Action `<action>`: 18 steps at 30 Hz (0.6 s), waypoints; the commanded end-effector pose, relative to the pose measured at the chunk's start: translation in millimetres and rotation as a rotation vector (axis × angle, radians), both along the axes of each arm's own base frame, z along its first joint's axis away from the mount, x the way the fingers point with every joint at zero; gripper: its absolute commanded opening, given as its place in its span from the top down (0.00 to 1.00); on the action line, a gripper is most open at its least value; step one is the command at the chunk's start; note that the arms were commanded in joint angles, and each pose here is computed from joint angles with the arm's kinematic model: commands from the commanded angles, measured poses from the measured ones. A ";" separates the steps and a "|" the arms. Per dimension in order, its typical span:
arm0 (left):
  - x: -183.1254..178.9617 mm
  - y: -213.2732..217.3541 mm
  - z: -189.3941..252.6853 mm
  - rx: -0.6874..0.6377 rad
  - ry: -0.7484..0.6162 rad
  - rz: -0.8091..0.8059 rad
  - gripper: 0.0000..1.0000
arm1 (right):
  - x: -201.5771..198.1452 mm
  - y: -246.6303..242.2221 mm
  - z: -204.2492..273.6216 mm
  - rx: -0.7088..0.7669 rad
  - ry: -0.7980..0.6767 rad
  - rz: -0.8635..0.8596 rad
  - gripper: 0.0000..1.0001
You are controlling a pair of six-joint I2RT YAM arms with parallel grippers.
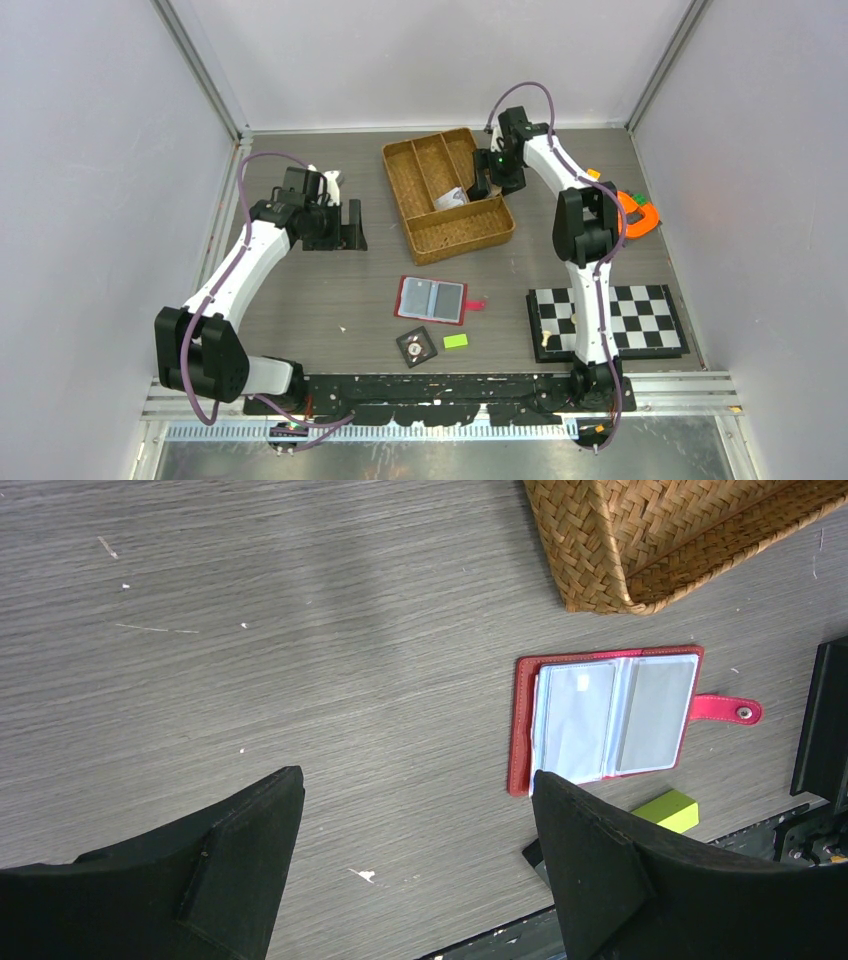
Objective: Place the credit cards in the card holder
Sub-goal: Move the storage box to the center of the board.
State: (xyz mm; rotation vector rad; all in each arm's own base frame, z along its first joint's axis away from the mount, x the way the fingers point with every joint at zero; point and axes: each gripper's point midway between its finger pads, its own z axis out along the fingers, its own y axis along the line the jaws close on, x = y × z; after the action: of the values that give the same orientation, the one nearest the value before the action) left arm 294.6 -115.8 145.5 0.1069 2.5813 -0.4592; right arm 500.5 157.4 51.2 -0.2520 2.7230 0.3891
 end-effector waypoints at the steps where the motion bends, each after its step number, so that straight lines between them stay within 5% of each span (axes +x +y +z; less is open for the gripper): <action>1: 0.9 -0.6 2.4 -0.012 -0.013 -0.012 0.13 | 13.1 -12.2 15.0 -0.049 -0.056 -0.032 0.21; 18: 0.8 -1.8 2.1 -0.017 -0.010 -0.015 0.13 | 15.2 -29.9 65.3 -0.019 -0.148 -0.063 0.21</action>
State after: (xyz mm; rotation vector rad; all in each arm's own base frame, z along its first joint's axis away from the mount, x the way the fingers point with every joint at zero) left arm 294.5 -116.1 145.5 0.1075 2.5813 -0.4612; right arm 507.8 133.0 66.1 -0.1837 2.6973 0.3416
